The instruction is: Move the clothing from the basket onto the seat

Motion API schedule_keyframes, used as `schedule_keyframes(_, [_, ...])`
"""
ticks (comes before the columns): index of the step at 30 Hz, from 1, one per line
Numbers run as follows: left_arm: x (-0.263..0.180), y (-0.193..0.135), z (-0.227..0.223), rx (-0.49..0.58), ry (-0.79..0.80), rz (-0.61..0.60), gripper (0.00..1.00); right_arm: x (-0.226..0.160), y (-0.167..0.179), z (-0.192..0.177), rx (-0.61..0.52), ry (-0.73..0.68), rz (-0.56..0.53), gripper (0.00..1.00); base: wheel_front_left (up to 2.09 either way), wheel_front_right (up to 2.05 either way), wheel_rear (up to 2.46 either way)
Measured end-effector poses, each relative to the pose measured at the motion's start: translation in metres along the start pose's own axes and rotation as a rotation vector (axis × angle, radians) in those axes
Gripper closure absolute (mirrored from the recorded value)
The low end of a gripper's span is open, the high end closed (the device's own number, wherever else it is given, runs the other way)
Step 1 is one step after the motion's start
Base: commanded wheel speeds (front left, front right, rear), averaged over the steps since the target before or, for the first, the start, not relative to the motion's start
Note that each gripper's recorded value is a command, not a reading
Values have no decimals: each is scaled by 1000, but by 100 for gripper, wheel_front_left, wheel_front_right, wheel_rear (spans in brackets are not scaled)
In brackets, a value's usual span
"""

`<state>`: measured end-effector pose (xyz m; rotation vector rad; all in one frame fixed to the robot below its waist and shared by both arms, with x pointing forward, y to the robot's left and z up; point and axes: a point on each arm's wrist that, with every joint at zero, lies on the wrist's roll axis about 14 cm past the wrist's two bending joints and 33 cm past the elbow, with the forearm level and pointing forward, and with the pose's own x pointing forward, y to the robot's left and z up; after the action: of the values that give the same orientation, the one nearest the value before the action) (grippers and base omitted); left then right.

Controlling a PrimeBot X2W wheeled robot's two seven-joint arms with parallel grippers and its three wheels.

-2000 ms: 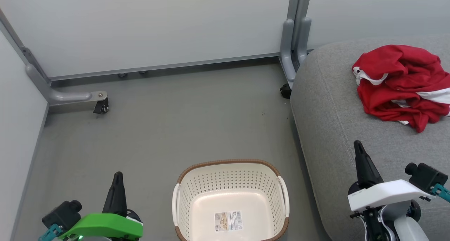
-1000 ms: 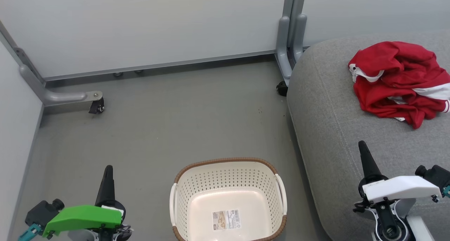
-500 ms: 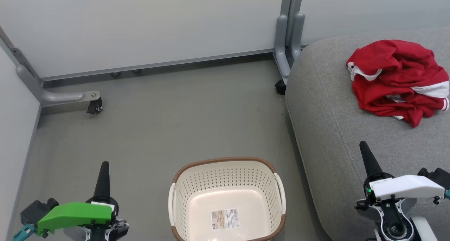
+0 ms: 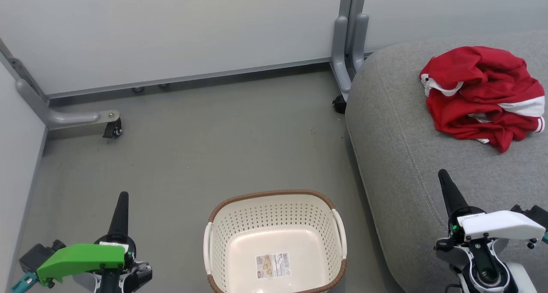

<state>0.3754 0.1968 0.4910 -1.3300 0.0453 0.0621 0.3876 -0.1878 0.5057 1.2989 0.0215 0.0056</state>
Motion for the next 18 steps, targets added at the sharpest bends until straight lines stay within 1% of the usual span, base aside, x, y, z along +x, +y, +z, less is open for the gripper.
schedule_keyframes(18, [5,-5,3,-127,7,-26,100,-1,-3,5,142,-7,-5,100,0,0,0])
